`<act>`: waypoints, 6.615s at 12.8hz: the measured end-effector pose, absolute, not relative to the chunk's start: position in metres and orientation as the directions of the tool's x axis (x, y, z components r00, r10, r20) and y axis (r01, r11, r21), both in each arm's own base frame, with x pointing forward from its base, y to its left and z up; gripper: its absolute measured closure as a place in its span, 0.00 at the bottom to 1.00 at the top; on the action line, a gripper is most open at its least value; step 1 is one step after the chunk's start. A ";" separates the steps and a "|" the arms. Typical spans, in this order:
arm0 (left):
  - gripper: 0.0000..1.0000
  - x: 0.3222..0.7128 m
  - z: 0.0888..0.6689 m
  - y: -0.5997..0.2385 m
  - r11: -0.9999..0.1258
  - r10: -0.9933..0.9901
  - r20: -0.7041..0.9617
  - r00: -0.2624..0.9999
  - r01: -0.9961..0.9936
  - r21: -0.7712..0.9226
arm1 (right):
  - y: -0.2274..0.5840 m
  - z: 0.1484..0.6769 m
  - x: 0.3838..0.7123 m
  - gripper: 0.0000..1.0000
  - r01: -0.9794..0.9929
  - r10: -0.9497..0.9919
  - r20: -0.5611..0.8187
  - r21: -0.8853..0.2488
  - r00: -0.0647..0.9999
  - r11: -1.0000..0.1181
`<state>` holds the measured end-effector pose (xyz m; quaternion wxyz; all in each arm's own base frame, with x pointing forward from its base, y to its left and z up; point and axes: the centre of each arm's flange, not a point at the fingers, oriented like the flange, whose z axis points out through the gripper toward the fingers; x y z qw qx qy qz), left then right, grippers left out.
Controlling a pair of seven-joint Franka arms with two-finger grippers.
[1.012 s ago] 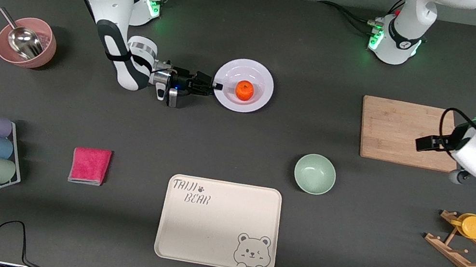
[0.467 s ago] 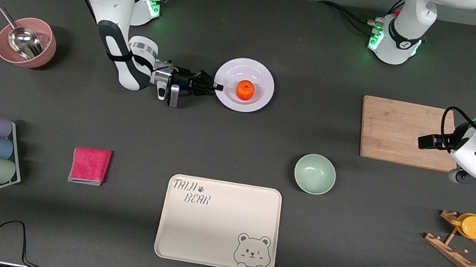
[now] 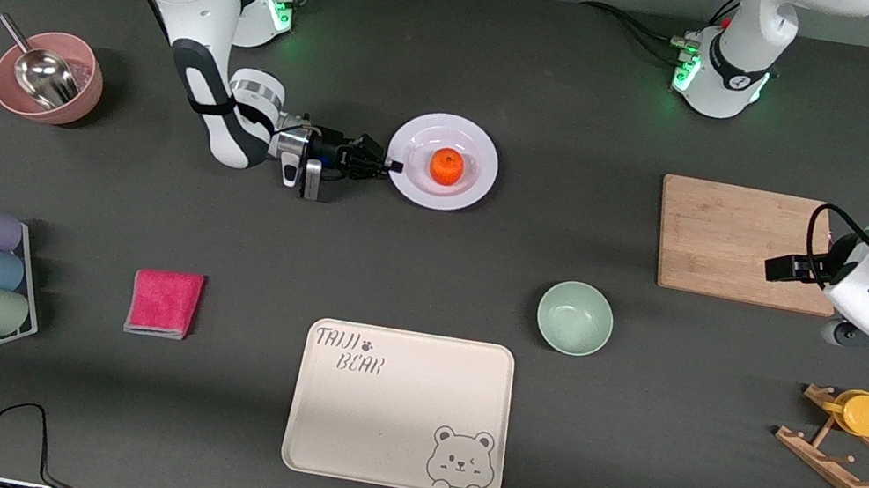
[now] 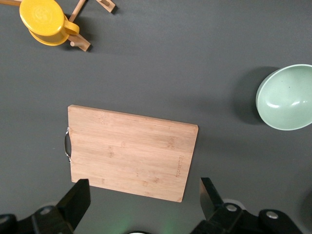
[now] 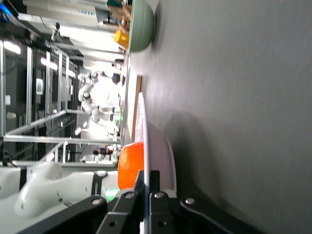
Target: Place orange and plate with both arms
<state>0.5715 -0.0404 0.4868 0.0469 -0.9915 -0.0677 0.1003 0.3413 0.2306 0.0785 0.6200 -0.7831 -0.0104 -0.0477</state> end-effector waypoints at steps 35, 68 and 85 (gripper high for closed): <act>0.00 0.587 0.465 -0.041 -0.983 0.145 -0.216 0.966 0.115 -0.143 | 0.226 0.089 0.731 0.96 0.031 -0.173 0.083 -0.959 0.981 -0.283; 0.00 0.587 0.469 -0.044 -0.983 0.141 -0.219 0.965 0.112 -0.144 | 0.050 0.438 0.711 0.00 0.248 0.264 -0.016 -0.299 0.964 -0.922; 0.00 0.588 0.471 -0.044 -0.983 0.141 -0.215 0.966 0.112 -0.143 | -0.031 0.595 0.577 0.00 0.053 0.053 -0.022 0.011 0.998 -0.999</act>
